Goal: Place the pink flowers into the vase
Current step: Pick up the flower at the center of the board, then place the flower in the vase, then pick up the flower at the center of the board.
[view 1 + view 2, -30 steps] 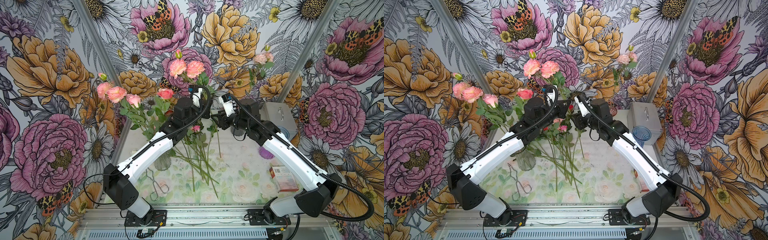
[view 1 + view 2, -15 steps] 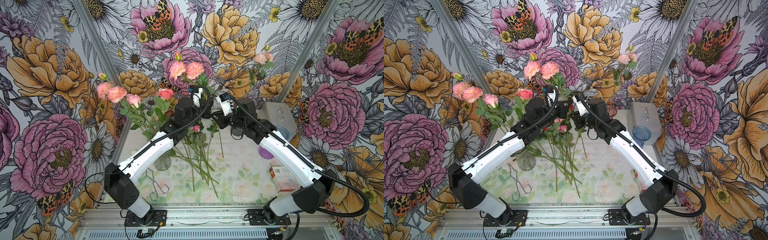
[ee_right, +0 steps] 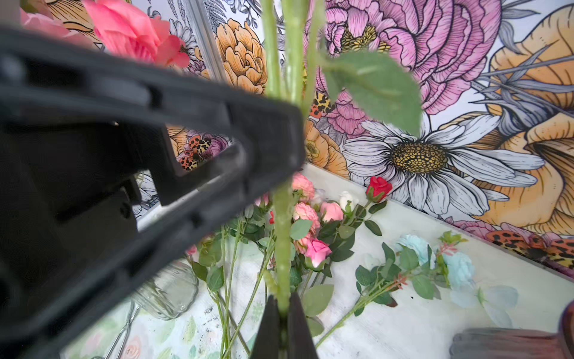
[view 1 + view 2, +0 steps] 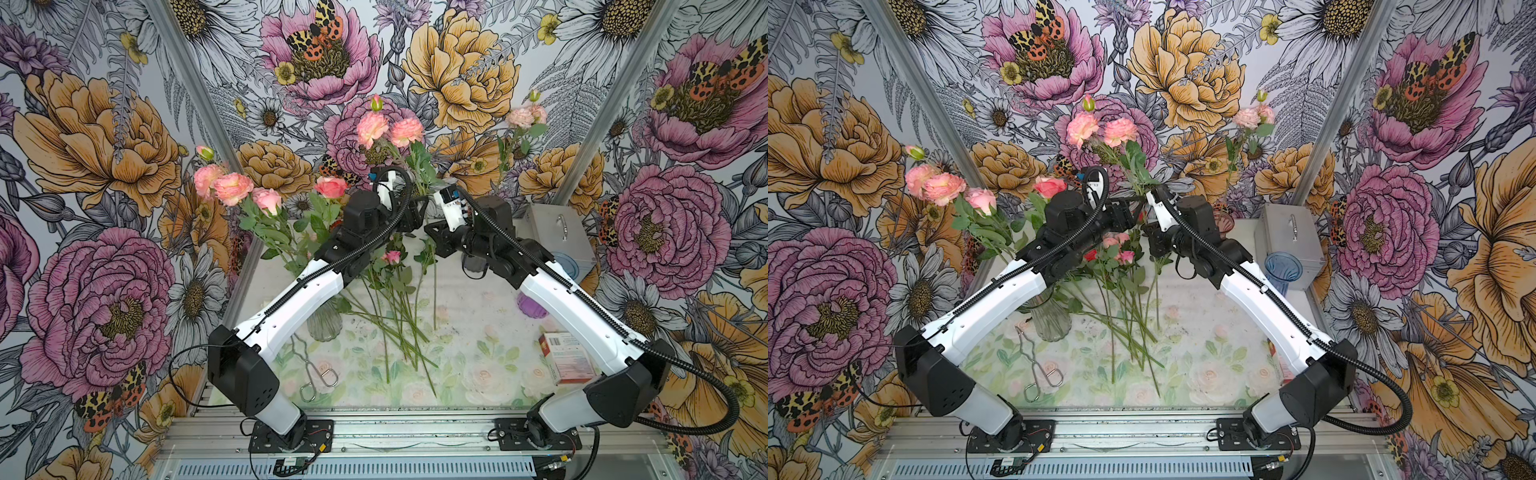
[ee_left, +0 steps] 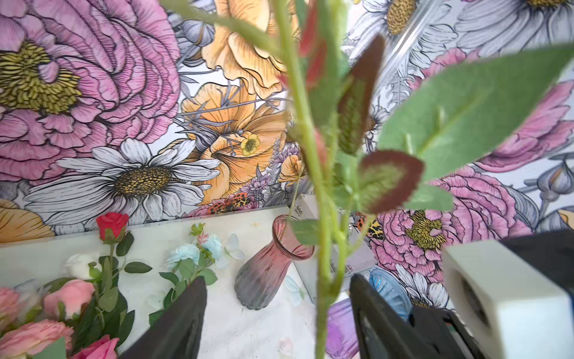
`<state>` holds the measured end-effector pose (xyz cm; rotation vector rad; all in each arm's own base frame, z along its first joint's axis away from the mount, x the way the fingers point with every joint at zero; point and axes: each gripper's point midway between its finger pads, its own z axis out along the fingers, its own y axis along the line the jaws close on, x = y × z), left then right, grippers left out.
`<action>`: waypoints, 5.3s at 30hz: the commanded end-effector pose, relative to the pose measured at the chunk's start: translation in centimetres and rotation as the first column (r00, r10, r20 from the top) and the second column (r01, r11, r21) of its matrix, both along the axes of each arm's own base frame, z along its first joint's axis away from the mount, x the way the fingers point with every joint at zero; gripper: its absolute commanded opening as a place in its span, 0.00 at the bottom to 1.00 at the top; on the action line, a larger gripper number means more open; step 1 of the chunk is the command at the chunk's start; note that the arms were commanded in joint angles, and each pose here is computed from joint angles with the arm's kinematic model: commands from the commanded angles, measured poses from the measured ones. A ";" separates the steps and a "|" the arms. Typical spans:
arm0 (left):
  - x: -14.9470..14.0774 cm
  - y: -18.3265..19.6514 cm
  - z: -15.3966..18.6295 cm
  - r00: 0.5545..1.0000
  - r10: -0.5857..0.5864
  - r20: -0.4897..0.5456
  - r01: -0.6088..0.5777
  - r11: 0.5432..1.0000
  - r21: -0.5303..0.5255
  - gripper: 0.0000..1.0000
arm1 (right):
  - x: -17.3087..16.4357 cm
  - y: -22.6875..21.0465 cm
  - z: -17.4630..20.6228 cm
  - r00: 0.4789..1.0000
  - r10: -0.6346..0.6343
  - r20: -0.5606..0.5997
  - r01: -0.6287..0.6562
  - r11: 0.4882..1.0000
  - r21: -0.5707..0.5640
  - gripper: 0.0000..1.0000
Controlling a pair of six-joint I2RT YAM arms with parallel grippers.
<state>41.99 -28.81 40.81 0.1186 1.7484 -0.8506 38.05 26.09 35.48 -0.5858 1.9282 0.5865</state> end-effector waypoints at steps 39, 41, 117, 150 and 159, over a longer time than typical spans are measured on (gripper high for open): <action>-2.8 -0.1 -4.5 0.986 -0.154 -0.067 0.164 0.971 0.175 0.98 | 12.0 -22.8 18.6 0.504 -0.641 0.580 0.544 0.756 0.364 0.00; -2.6 -0.3 -4.8 0.985 -0.156 -0.074 0.167 0.970 0.177 0.98 | 12.1 -23.2 18.5 0.506 -0.643 0.575 0.546 0.755 0.364 0.00; -4.3 0.9 -5.4 0.978 -0.204 -0.048 0.209 0.955 0.211 0.98 | 14.6 -20.5 -3.6 0.749 -0.604 0.271 0.602 0.792 0.101 0.71; -4.2 6.6 -11.0 0.958 0.012 -0.285 0.042 0.982 0.184 0.98 | 1.8 -3.1 -12.7 0.983 -0.128 -0.133 0.128 0.992 -0.011 0.97; -4.6 8.0 -10.4 0.968 0.059 -0.244 -0.009 0.980 0.200 0.98 | 1.2 1.3 -20.4 0.943 -0.028 -0.331 0.017 0.999 -0.037 0.80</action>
